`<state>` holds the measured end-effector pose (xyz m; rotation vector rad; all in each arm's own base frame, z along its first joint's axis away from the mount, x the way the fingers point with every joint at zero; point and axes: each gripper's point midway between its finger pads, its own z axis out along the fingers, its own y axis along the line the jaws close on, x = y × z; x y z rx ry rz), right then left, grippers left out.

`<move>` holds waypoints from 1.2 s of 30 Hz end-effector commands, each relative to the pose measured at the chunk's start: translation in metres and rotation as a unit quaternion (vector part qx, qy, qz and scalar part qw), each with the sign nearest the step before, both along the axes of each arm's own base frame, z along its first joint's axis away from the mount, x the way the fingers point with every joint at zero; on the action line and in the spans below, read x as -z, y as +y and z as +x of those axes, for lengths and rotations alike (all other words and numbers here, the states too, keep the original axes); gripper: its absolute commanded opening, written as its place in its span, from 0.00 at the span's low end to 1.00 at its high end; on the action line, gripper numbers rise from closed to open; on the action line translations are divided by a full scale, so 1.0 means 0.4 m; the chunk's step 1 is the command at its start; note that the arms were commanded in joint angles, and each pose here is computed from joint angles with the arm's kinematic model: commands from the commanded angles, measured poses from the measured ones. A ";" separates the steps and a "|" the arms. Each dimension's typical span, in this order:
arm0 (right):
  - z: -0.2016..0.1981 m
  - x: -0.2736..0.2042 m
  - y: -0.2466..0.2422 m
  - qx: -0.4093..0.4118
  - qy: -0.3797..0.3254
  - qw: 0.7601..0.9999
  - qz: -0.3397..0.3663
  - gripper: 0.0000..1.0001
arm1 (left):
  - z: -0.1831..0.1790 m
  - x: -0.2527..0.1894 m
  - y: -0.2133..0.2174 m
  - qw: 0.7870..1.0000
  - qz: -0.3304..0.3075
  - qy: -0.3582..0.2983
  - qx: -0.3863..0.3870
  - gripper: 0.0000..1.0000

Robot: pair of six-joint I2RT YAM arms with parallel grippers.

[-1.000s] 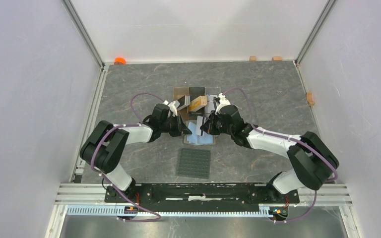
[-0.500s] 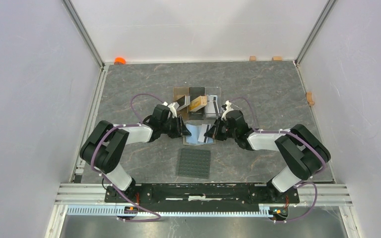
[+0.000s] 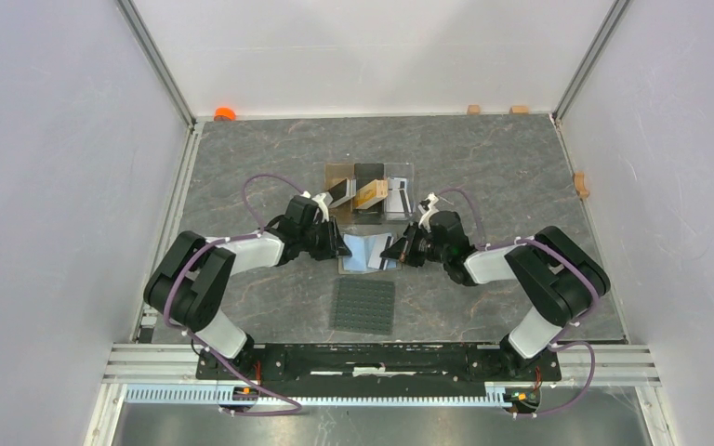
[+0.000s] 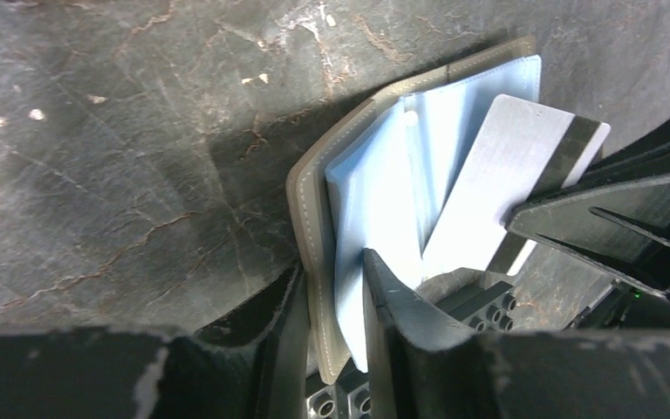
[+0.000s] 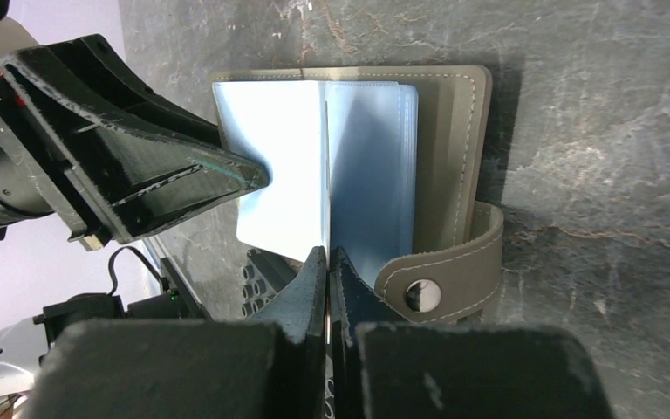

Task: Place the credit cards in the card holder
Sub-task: Insert the credit card into the card holder.

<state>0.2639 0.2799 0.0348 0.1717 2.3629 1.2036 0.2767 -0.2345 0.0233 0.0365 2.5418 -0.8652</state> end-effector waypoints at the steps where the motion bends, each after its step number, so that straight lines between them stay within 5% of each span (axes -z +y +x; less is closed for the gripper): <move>1: 0.011 -0.035 0.019 -0.003 -0.013 0.999 0.035 0.00 | 0.004 0.005 0.030 0.999 0.034 -0.016 0.002 0.30; 18: 0.030 0.017 0.024 -0.005 0.000 1.000 0.008 0.00 | 0.008 0.022 0.007 1.000 0.013 -0.016 0.019 0.21; 36: -0.021 0.082 0.018 -0.024 0.057 0.998 -0.014 0.00 | 0.037 0.019 -0.028 0.999 -0.013 -0.026 0.032 0.26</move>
